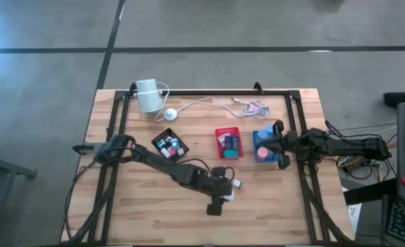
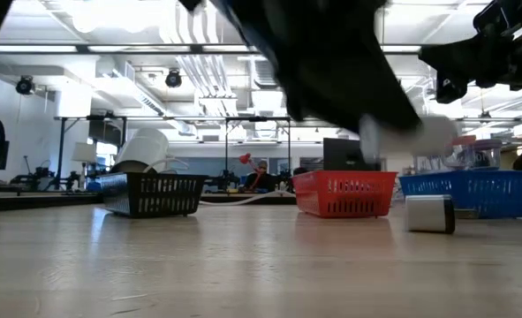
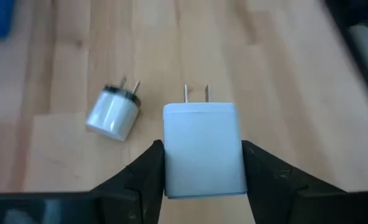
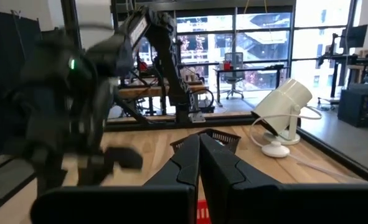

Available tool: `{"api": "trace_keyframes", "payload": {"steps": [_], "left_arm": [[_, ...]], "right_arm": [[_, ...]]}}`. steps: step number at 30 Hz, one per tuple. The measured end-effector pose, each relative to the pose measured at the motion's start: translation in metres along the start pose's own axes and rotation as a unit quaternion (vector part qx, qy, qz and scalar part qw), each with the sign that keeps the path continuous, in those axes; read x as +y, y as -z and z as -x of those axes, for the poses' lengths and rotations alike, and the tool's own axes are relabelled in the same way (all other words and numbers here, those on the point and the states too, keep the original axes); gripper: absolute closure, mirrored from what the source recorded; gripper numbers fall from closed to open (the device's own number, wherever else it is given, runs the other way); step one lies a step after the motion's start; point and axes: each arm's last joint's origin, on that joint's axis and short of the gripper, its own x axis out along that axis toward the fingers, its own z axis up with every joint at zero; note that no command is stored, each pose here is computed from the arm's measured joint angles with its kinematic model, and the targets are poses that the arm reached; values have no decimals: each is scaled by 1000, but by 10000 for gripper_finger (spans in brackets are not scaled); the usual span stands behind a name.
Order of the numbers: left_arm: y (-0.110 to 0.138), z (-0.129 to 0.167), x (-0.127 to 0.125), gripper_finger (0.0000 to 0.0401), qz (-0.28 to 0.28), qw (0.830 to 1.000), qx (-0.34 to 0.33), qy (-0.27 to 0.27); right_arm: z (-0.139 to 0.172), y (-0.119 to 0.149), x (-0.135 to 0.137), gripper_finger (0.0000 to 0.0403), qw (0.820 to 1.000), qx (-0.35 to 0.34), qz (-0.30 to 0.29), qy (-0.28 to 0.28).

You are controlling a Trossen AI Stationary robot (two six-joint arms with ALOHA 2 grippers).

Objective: Pick & Place Office items
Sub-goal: Put the white charger adaptor into the black bin

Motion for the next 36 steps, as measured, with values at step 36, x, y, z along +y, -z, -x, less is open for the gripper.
{"api": "trace_keyframes", "payload": {"steps": [36], "left_arm": [[229, 284, 64, 225, 22, 877, -471, -94]], "right_arm": [[0, -3, 1, 394, 999, -28, -9, -13]]}}
